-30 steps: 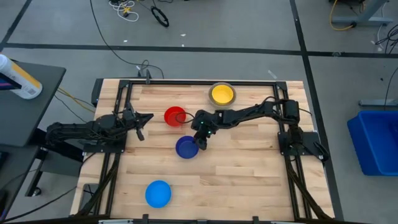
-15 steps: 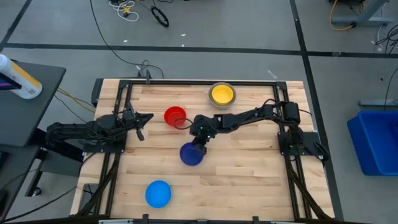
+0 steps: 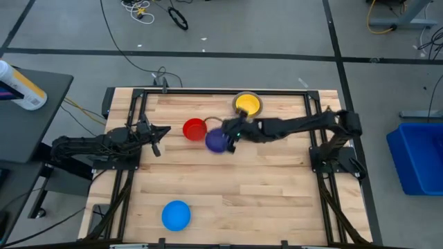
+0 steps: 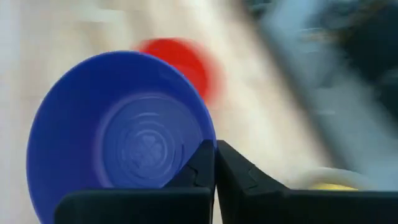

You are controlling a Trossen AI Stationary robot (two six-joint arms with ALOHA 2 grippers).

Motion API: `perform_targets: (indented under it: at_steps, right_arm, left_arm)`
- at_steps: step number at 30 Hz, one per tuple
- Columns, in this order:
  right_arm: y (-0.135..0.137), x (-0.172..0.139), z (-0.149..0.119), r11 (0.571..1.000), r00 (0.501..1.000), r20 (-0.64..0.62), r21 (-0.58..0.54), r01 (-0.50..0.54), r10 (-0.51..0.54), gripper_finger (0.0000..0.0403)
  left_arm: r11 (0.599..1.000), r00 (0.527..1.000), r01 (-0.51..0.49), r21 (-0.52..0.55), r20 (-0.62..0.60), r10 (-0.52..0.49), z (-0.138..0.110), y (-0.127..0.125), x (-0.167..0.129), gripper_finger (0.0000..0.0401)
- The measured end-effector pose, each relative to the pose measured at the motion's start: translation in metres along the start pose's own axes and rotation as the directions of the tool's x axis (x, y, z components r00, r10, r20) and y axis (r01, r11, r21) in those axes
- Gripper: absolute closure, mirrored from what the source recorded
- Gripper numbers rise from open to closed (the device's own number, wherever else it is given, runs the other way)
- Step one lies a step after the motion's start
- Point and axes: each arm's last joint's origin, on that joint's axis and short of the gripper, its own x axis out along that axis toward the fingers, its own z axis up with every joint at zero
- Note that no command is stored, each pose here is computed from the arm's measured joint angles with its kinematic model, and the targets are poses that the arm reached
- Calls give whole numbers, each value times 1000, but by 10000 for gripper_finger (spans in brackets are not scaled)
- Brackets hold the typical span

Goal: Nest bowls inside each other
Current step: Stack the dark blue bowl on the yellow bowl

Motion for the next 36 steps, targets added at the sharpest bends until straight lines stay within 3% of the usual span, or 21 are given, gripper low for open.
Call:
perform_targets:
  at_steps: [3, 9, 14, 17, 23, 36]
  right_arm:
    - [-36, -8, 2, 988, 988, -24, -9, 152, -152, 401]
    - [-114, 0, -8, 954, 952, -108, 56, 294, -286, 402]
    - [-174, 19, -32, 956, 971, -173, 212, 203, -168, 402]
    - [-197, 26, -46, 942, 966, -212, 267, 205, -150, 402]
    - [-213, 36, -67, 929, 960, -279, 346, 134, -35, 402]
    - [-203, 70, -96, 924, 901, -423, 375, 76, 97, 402]
  left_arm:
    - [1000, 1000, 0, -2, 4, 0, 0, 0, 0, 379]
    - [1000, 1000, 0, -3, 5, 0, 1, 0, 0, 379]
    - [1000, 1000, 0, -2, 4, 0, 0, 0, 0, 379]
    - [1000, 1000, 0, -1, 1, 0, 0, 0, 0, 379]
    - [1000, 1000, 0, -1, 1, 0, 0, 0, 0, 379]
    - [1000, 1000, 0, -10, 0, 0, 0, 0, 0, 379]
